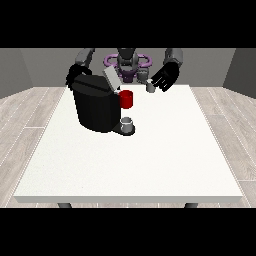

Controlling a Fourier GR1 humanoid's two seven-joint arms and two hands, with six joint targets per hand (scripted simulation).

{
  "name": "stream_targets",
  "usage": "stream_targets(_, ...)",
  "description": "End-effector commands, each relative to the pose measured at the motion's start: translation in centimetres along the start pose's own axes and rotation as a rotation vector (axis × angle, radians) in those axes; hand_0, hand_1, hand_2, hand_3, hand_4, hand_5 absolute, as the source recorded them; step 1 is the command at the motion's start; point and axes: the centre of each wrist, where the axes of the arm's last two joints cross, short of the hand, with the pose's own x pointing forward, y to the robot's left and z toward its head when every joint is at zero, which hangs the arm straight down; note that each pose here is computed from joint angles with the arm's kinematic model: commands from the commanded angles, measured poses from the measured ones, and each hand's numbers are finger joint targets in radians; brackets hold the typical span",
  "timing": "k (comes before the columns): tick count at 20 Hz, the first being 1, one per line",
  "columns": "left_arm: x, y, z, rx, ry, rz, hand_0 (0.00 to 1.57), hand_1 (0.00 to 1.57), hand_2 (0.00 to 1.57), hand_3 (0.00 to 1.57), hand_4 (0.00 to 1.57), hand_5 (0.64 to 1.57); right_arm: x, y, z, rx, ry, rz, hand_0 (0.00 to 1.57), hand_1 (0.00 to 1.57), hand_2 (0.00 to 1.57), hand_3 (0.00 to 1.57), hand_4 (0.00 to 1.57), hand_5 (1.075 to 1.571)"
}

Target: Insert the coffee pod into the coffee machine and close the lid

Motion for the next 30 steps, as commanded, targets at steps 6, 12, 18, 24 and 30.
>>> stream_targets(6,4.5,8.2,-1.9,0.136,-0.024,0.030,1.21,1.21,1.25,1.20,0.51,1.571,3.6,0.5,-2.0,0.040,-0.060,0.018,0.00,0.00,0.00,0.00,0.51,1.571)
stream_targets(12,5.4,7.0,-2.6,0.163,-0.028,0.000,1.26,1.26,1.32,1.25,0.52,1.571,4.2,1.7,-1.2,0.059,-0.095,0.036,0.00,0.00,0.00,0.00,0.54,1.571)
stream_targets(18,9.5,10.2,-3.5,0.171,-0.077,-0.021,1.26,1.26,1.30,1.24,0.49,1.571,3.2,2.0,-1.9,-0.013,-0.143,0.028,0.00,0.00,0.00,0.00,0.53,1.571)
stream_targets(24,6.9,10.5,-2.9,0.205,-0.018,-0.032,1.29,1.29,1.32,1.22,0.50,1.571,5.0,2.2,-1.4,0.025,-0.135,0.012,0.00,0.00,0.00,0.00,0.51,1.571)
stream_targets(30,7.6,7.6,-3.7,0.148,-0.028,-0.015,1.23,1.23,1.28,1.21,0.51,1.571,4.0,2.4,-0.7,0.033,-0.138,-0.008,0.00,0.00,0.00,0.00,0.51,1.571)
